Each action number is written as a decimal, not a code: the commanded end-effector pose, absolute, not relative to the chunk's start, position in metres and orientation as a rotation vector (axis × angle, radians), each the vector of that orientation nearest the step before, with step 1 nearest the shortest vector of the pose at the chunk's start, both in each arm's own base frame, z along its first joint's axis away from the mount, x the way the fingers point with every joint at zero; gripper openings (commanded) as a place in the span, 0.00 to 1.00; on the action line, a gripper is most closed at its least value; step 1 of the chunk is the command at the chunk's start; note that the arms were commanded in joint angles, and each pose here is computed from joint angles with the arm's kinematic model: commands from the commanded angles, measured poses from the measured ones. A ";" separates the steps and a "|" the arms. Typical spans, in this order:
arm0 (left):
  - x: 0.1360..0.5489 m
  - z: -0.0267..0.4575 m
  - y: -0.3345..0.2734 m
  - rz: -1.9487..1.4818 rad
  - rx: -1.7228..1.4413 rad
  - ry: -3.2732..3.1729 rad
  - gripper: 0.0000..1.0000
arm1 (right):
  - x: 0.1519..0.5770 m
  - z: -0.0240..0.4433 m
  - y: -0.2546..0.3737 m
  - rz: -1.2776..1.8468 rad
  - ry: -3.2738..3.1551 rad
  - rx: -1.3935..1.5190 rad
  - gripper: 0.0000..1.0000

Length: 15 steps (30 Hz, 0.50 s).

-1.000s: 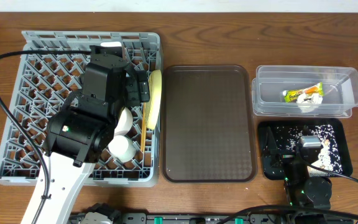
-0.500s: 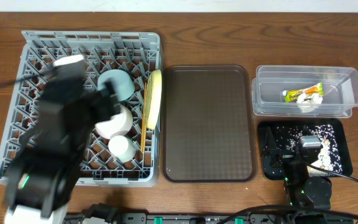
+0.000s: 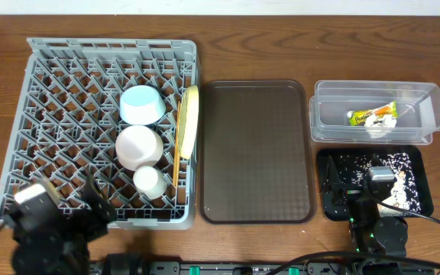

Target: Sort waste into correct bins and load items into the dishwasher

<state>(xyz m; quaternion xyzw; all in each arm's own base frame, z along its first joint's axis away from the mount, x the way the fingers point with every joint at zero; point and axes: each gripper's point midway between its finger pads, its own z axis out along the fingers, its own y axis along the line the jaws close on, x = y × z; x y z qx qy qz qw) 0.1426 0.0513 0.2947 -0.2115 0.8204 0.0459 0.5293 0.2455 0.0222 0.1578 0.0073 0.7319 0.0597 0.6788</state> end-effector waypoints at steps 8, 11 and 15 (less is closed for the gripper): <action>0.189 0.264 0.053 -0.081 -0.602 1.597 0.94 | 0.245 0.157 0.024 0.133 1.644 -0.002 0.99; 0.205 0.283 0.044 -0.166 -0.524 1.451 0.95 | 0.245 0.157 0.024 0.133 1.644 -0.002 0.99; 0.218 0.292 0.030 -0.253 -0.425 1.333 0.94 | 0.245 0.157 0.024 0.133 1.644 -0.002 0.99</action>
